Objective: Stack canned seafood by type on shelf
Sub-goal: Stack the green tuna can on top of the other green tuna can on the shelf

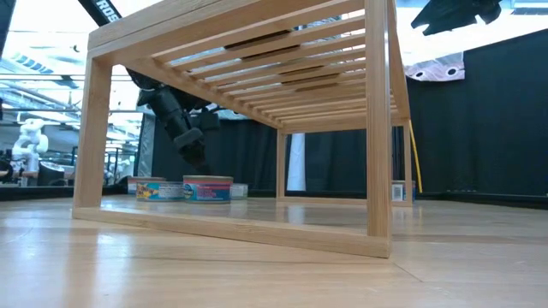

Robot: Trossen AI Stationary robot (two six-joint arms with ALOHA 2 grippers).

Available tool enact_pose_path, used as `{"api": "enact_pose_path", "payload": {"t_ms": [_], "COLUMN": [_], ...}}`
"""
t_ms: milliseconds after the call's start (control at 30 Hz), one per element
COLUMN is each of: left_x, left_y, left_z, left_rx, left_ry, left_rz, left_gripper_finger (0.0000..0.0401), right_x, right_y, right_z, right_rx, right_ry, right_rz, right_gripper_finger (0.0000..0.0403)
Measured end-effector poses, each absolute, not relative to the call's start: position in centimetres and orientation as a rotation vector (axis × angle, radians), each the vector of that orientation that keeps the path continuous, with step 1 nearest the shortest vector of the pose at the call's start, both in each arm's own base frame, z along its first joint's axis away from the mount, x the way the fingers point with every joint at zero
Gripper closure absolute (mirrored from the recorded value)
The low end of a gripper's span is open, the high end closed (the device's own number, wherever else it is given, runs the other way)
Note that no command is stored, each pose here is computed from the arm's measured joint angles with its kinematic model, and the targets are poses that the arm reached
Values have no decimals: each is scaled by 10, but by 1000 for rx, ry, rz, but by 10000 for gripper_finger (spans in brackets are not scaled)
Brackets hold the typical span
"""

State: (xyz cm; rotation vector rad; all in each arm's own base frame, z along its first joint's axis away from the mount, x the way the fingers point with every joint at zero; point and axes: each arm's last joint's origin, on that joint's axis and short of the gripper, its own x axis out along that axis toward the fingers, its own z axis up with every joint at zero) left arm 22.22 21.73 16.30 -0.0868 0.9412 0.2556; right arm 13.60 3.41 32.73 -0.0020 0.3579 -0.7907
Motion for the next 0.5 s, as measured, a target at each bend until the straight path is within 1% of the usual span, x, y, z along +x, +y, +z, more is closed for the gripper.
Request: {"api": "enact_pose_path", "payload": {"t_ms": [500], "left_x": [223], "left_y": [218], "left_z": [161], "left_rx": [-103], "left_ry": [943], "left_rz": [270], "left_gripper_finger": [398], "right_x": [136], "right_y": [34], "right_z": [327], "right_rx": [-5], "right_ry": [359], "right_rz": [-790], "right_gripper_finger": [145]}}
